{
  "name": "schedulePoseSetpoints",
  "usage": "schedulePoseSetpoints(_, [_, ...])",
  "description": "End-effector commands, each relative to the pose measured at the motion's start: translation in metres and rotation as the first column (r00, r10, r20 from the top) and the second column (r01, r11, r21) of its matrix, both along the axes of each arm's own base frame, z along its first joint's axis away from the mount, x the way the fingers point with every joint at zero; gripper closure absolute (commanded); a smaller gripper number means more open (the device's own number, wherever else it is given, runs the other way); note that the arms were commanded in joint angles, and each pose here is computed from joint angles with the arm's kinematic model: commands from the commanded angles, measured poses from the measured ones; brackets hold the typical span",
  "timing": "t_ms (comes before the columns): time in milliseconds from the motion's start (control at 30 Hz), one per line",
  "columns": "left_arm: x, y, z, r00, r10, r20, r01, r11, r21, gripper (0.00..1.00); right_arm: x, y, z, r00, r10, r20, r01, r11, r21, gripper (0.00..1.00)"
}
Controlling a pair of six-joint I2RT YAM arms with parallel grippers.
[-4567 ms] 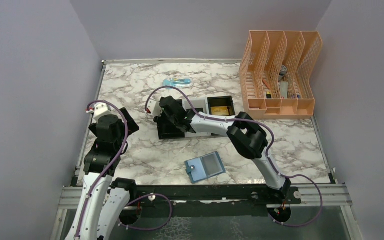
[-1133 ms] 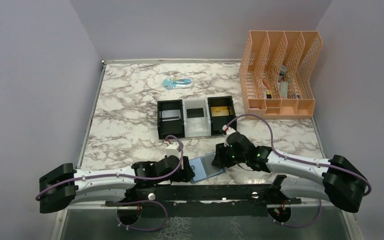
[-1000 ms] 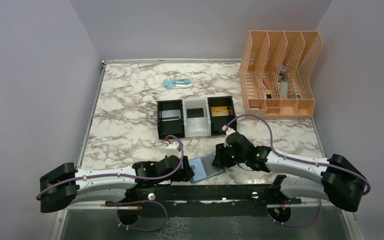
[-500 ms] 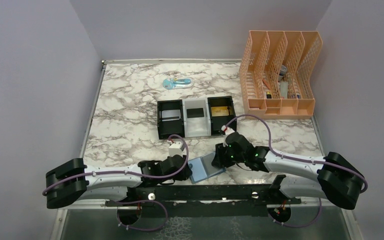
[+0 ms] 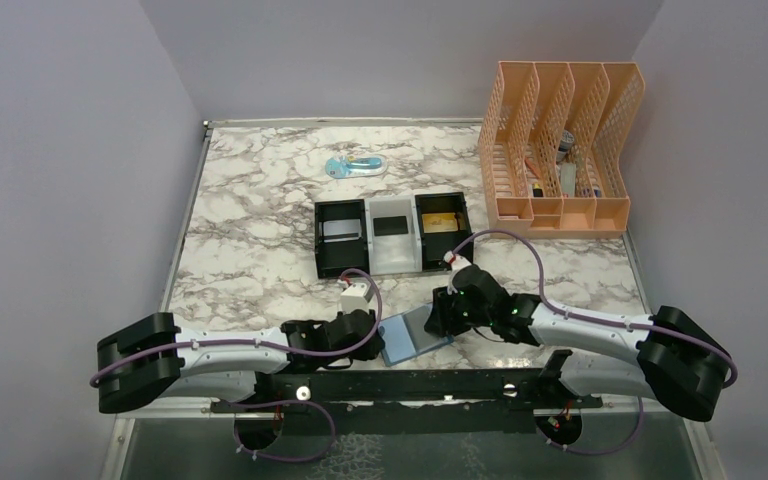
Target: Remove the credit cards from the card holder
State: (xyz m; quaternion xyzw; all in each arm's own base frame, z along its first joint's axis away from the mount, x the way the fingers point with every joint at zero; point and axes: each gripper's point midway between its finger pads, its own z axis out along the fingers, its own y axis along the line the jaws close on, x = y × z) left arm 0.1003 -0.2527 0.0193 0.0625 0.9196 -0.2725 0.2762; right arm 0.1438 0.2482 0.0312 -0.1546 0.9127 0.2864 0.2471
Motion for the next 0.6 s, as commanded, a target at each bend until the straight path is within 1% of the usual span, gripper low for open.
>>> schedulePoseSetpoints(0, [-0.0036,0.0022,-0.0055,1.000,-0.016,-0.003,0.016,1.000,0.022,0.81,-0.0087,0.0162,0.0135,0.999,0.049,-0.019,-0.047,0.994,0.099,0.65])
schedulePoseSetpoints(333, [-0.0041,0.0065,-0.0007,1.000,-0.004,0.008,0.004,1.000,-0.016,0.88,-0.0102,0.0161,0.0197,0.999,0.048,-0.013,-0.046,0.992,0.122,0.66])
schedulePoseSetpoints(567, [-0.0041,0.0086,0.0010,1.000,0.006,0.010,-0.006,1.000,-0.031,0.89,-0.0087,0.0169,0.0210,0.999,0.048,-0.009,-0.047,0.992,0.118,0.66])
